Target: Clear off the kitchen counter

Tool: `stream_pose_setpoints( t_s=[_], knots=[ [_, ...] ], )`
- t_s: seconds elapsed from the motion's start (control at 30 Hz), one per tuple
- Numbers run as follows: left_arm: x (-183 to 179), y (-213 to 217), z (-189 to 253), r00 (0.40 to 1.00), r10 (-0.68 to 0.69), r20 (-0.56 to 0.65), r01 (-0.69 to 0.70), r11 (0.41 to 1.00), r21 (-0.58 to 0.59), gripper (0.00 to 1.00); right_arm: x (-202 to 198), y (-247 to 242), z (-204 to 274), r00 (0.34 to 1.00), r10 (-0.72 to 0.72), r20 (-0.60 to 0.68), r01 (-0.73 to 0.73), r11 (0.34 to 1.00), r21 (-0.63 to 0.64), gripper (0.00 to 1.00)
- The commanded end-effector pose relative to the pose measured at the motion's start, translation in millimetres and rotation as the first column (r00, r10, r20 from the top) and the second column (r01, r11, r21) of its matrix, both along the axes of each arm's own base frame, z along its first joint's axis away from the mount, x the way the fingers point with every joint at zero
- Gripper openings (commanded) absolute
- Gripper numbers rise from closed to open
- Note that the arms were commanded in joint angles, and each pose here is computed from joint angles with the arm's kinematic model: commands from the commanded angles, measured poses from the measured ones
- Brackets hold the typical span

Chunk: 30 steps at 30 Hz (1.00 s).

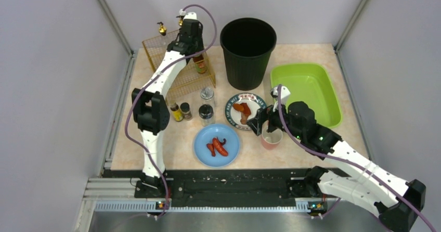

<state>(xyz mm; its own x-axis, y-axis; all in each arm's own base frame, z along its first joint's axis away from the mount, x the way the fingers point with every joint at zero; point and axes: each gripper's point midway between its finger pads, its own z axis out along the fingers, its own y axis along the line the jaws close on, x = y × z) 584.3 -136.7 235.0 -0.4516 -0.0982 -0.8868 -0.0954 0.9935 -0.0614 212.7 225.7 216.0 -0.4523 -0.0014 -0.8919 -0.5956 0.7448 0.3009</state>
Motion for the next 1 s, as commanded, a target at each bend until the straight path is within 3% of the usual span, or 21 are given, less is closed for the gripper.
stream_pose_setpoints(
  t_s=[0.0,0.17,0.23,0.27,0.6,0.77,0.97],
  knots=[
    [-1,-8,47,0.991,-0.047,0.123,0.051,0.998,-0.034,0.56,0,1,7,1.0,0.005,0.026,-0.006,1.0,0.018,0.96],
    [-17,-10,62,0.988,-0.09,0.126,0.096,0.995,-0.038,0.73,-1,1,8,1.0,0.008,0.026,-0.008,1.0,0.021,0.96],
    [-25,-10,69,0.987,-0.106,0.124,0.111,0.993,-0.035,0.95,-1,1,9,0.999,0.007,0.031,-0.008,1.0,0.022,0.96],
    [-28,-9,73,0.986,-0.114,0.125,0.118,0.993,-0.031,0.99,-1,0,10,0.999,0.005,0.034,-0.006,1.0,0.024,0.96],
    [-91,-22,109,0.974,-0.209,0.086,0.208,0.978,0.016,0.99,-3,-1,13,0.999,0.005,0.04,-0.006,0.999,0.034,0.96],
    [-124,-33,85,0.973,-0.229,0.006,0.229,0.972,0.048,0.99,-3,-4,12,0.999,-0.004,0.042,0.003,1.0,0.03,0.97],
    [-154,-47,55,0.951,-0.306,-0.042,0.306,0.952,-0.007,0.99,-5,-6,10,0.999,-0.008,0.037,0.007,0.999,0.033,0.97]
  ],
)
